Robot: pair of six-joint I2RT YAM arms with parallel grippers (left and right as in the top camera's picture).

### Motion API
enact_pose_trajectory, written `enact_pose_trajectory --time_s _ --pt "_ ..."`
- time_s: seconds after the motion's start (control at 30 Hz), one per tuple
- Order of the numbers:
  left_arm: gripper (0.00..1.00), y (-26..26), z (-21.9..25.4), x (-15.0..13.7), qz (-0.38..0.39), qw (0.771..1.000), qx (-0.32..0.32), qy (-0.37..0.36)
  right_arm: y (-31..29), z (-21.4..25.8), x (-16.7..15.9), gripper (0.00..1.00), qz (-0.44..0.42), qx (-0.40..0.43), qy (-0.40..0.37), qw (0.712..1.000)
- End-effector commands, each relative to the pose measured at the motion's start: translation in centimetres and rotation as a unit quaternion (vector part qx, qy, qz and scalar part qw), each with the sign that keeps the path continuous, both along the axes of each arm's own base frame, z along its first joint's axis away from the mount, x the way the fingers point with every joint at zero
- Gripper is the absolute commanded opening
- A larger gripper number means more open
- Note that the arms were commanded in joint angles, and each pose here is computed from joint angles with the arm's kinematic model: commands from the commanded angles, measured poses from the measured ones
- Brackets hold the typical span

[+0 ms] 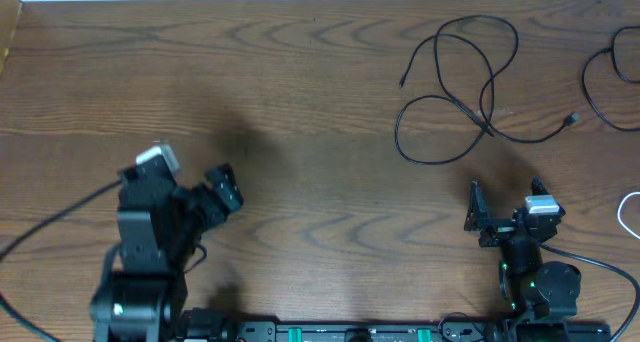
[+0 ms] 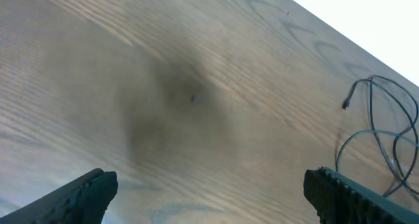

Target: Untangle cables

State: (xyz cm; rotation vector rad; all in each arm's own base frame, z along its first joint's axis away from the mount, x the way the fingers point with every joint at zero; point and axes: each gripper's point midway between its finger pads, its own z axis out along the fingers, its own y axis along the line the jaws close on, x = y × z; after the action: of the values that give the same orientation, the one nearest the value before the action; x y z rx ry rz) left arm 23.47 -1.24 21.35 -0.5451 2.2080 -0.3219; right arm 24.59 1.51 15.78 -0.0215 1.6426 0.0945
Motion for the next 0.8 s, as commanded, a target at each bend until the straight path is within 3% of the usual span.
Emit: enact_pose_trajectory --time_s 0.0,0.27,0.77 --pt "0.98 0.1 -1.7 -1.1 0.001 1.000 -0.002 -0.014 0.0 -0.1 0.0 0.99 -0.002 0.006 0.002 1.000" --pt "0.98 -0.1 -4.2 -2.0 0.004 0.996 -0.021 -0.081 0.0 -0.1 0.0 0.99 -0.002 0.006 0.002 1.000" --pt "0.98 0.7 -7.5 -2.1 0.021 0.992 -0.009 -0.123 0.0 -0.1 0.0 0.99 -0.002 0.006 0.002 1.000"
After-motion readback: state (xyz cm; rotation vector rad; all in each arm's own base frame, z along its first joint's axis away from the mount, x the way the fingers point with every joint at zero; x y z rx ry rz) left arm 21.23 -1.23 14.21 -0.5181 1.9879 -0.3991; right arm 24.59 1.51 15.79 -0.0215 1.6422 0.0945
